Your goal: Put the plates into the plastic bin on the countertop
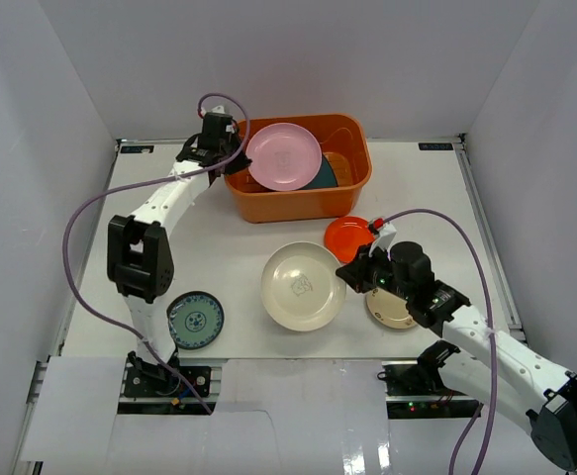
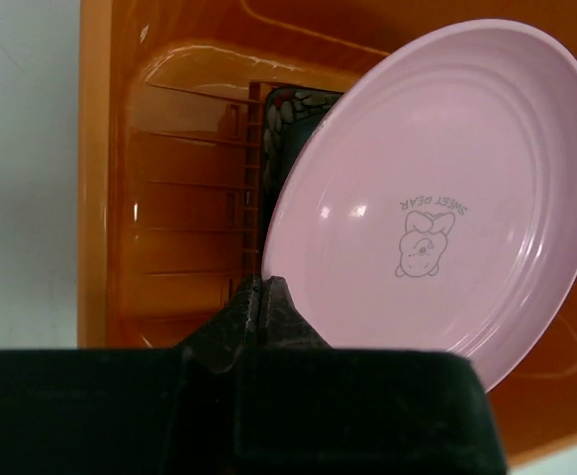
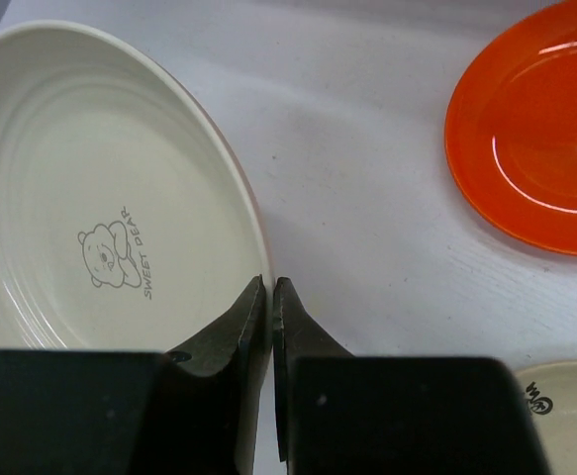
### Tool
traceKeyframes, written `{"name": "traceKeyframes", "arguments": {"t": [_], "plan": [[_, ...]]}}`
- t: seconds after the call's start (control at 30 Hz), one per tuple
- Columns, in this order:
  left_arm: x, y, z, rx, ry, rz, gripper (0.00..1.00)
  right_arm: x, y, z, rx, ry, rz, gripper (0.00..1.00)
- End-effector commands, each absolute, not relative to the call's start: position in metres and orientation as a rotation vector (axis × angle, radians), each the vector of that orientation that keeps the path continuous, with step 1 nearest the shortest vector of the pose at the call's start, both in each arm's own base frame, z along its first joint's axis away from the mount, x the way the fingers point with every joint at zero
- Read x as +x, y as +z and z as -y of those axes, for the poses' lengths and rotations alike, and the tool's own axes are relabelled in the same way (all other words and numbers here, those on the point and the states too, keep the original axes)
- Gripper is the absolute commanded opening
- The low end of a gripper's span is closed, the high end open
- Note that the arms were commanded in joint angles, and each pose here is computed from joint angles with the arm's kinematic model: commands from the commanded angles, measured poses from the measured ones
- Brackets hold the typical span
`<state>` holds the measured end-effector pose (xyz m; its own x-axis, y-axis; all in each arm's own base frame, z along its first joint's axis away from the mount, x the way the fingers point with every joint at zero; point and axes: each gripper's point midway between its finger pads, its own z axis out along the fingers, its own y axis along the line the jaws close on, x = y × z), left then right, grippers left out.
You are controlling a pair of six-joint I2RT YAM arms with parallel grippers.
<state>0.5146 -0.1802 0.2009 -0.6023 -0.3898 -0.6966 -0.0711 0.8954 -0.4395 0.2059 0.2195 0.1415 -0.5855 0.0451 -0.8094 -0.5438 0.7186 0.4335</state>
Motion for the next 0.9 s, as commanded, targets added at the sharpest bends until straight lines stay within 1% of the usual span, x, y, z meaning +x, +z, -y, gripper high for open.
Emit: {"name": "traceKeyframes", "arguments": {"t": [0.0,0.03,0.07,0.1,0.17,0.2,0.23,0.3,0.33,0.4,0.43,0.47,0.5,0.53,0.57,0.6,0.63,0.67,0.7,0.73,0.77,0.8,0.83,0.87], "plan": [[0.535,0.239,0.192,-0.268,-0.518,-2.102,0.0,0.209,0.183,-0.224,-0.405,0.88,-1.959,0.08],[0.538,0.234,0.194,-0.258,-0.516,-2.109,0.02,0.211,0.192,-0.226,-0.404,0.885,-1.941,0.08],[0.538,0.229,0.201,-0.232,-0.545,-2.132,0.08,0.213,0.195,-0.226,-0.401,0.879,-1.939,0.08],[0.541,0.232,0.203,-0.221,-0.554,-2.124,0.27,0.217,0.196,-0.227,-0.398,0.868,-1.946,0.08],[0.541,0.228,0.207,-0.186,-0.565,-2.134,0.53,0.227,0.211,-0.229,-0.379,0.854,-1.927,0.08],[0.542,0.234,0.208,-0.174,-0.567,-2.124,0.7,0.234,0.218,-0.228,-0.354,0.84,-1.916,0.08],[0.539,0.245,0.207,-0.16,-0.574,-2.103,0.76,0.243,0.225,-0.225,-0.319,0.805,-1.901,0.08],[0.535,0.269,0.208,-0.125,-0.592,-2.056,0.83,0.264,0.25,-0.224,-0.282,0.773,-1.865,0.08],[0.527,0.299,0.206,-0.104,-0.608,-1.997,0.86,0.273,0.257,-0.224,-0.28,0.748,-1.854,0.08],[0.514,0.333,0.202,-0.082,-0.616,-1.93,0.87,0.302,0.276,-0.224,-0.251,0.721,-1.843,0.08],[0.495,0.36,0.194,-0.08,-0.621,-1.867,0.88,0.312,0.281,-0.225,-0.248,0.715,-1.841,0.08],[0.483,0.374,0.188,-0.084,-0.62,-1.828,0.88,0.328,0.272,-0.228,-0.236,0.698,-1.875,0.08],[0.471,0.381,0.18,-0.102,-0.606,-1.798,0.88,0.347,0.292,-0.224,-0.202,0.691,-1.831,0.08],[0.459,0.355,0.174,-0.117,-0.59,-1.823,0.88,0.357,0.296,-0.226,-0.199,0.704,-1.833,0.08],[0.429,0.383,0.162,-0.123,-0.602,-1.747,0.88,0.376,0.284,-0.229,-0.185,0.688,-1.872,0.08],[0.416,0.377,0.157,-0.144,-0.601,-1.746,0.88,0.394,0.306,-0.23,-0.168,0.681,-1.821,0.08],[0.403,0.366,0.152,-0.147,-0.598,-1.763,0.87,0.407,0.314,-0.231,-0.154,0.665,-1.798,0.08],[0.38,0.341,0.146,-0.153,-0.591,-1.806,0.87,0.427,0.294,-0.239,-0.154,0.649,-1.848,0.08],[0.368,0.324,0.142,-0.154,-0.581,-1.84,0.86,0.444,0.317,-0.242,-0.143,0.648,-1.8,0.08],[0.356,0.302,0.133,-0.181,-0.54,-1.898,0.85,0.457,0.317,-0.243,-0.129,0.631,-1.796,0.08],[0.341,0.261,0.129,-0.192,-0.516,-1.994,0.8,0.477,0.29,-0.251,-0.127,0.615,-1.853,0.08],[0.325,0.253,0.125,-0.191,-0.52,-2.012,0.79,0.49,0.277,-0.245,-0.099,0.571,-1.902,0.08],[0.309,0.231,0.123,-0.2,-0.516,-2.089,0.78,0.512,0.274,-0.25,-0.087,0.556,-1.906,0.08],[0.29,0.21,0.122,-0.202,-0.528,-2.143,0.76,0.521,0.271,-0.25,-0.079,0.547,-1.913,0.08]]}}
